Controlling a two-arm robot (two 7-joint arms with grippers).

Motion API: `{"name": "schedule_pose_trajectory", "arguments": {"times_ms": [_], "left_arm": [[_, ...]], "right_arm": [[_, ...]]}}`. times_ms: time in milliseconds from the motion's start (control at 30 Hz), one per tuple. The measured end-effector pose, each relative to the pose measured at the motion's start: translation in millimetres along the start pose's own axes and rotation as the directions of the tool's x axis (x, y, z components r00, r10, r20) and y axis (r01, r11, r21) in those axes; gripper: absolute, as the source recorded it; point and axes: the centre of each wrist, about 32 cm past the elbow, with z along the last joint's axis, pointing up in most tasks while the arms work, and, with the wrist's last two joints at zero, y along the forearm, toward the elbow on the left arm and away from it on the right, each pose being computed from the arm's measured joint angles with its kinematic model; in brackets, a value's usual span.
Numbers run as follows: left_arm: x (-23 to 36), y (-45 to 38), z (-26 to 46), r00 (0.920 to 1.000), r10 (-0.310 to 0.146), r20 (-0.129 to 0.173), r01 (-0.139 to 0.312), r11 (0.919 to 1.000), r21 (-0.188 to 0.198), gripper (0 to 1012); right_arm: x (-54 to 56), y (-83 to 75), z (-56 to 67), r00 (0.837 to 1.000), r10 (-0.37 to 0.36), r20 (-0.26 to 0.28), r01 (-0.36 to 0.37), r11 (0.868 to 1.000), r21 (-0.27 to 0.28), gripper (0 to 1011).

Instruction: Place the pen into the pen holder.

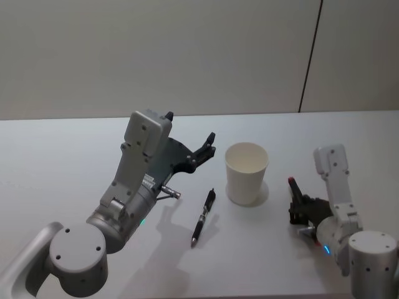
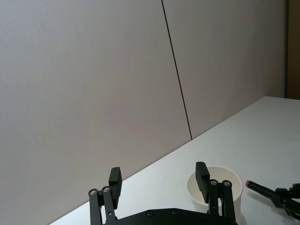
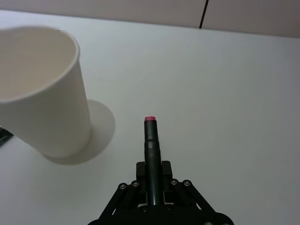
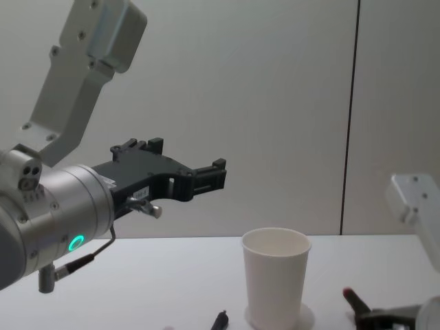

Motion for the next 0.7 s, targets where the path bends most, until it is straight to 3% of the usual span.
{"name": "schedule_pose_trajectory", "arguments": {"times_ms": [333,500,700], "left_arm": [[0.0,0.0,0.0,1.0,0.0,0.0,0.0,1.0,0.0,1000],[0.0,0.0,0.0,1.0,0.0,0.0,0.0,1.0,0.0,1000],[0.0,0.0,0.0,1.0,0.0,0.0,0.0,1.0,0.0,1000]], "right_arm": [[1.3,-7.3,5.7,1.0,0.01,0.011,-0.012,0.989,0.145,185],[2.8,-10.1,7.8,1.0,0.017,0.015,-0.02,0.977,0.212,185],[5.2,-13.1,11.7,0.999,0.03,0.022,-0.036,0.95,0.311,185]]}}
